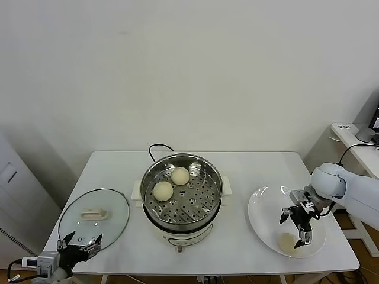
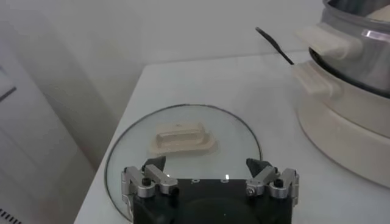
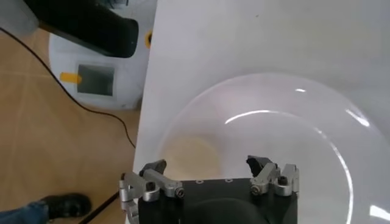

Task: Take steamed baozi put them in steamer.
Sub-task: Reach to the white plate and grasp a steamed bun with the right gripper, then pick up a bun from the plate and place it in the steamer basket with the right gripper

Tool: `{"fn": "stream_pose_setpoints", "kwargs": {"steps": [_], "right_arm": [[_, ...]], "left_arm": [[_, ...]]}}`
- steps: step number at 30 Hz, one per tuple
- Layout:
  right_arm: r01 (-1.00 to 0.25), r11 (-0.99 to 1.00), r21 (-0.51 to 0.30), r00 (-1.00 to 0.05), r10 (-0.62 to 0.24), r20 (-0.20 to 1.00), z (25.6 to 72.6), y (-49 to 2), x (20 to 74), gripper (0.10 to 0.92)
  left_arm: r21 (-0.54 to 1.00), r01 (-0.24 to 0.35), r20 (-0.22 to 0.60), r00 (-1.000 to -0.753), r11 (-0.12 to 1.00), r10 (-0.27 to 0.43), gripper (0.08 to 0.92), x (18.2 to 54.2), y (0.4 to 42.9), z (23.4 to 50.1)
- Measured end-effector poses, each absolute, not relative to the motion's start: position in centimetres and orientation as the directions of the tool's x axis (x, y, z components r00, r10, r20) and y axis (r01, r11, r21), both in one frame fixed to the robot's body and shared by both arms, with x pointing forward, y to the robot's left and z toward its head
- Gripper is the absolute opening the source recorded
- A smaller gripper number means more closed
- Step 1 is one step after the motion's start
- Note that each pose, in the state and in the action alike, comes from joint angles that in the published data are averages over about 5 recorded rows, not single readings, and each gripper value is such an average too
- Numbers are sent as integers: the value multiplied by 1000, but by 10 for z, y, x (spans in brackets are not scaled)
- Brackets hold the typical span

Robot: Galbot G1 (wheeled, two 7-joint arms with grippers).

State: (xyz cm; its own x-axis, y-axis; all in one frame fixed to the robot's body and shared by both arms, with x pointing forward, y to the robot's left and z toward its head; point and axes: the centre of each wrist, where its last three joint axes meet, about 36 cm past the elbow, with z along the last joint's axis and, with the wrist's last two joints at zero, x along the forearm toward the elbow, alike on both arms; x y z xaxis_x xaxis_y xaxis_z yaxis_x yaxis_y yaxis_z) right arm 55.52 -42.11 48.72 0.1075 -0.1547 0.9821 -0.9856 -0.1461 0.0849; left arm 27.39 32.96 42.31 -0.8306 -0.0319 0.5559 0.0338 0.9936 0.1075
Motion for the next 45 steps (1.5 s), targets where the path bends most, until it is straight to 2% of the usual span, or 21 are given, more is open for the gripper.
{"fn": "stream_pose_setpoints", "kwargs": {"steps": [6,13,17,26,32,38,45], "right_arm": [[-987,-135,92,111,-146,983,479,-423,554,719],[-988,-120,102,118,-139,983,473,-426,551,546],[-988,-110,106,121,-137,983,470,-428,549,481],[-990,-102,101,116,-147,982,472,-431,548,433],[-990,-116,80,98,-158,983,494,-430,552,419],[-988,-154,-3,26,-185,982,548,-417,573,416],[-962,-232,-147,-88,-248,965,627,-385,603,416]], "left_arm": [[108,35,556,-831,994,-30,823,274,329,423],[109,37,555,-831,993,-30,823,274,328,423],[109,39,554,-832,993,-28,823,274,328,424],[108,42,553,-833,993,-25,823,274,325,426],[111,46,554,-832,993,-23,823,274,325,427],[113,50,551,-834,992,-20,823,275,324,428],[112,53,552,-834,992,-18,823,276,323,428]]}}
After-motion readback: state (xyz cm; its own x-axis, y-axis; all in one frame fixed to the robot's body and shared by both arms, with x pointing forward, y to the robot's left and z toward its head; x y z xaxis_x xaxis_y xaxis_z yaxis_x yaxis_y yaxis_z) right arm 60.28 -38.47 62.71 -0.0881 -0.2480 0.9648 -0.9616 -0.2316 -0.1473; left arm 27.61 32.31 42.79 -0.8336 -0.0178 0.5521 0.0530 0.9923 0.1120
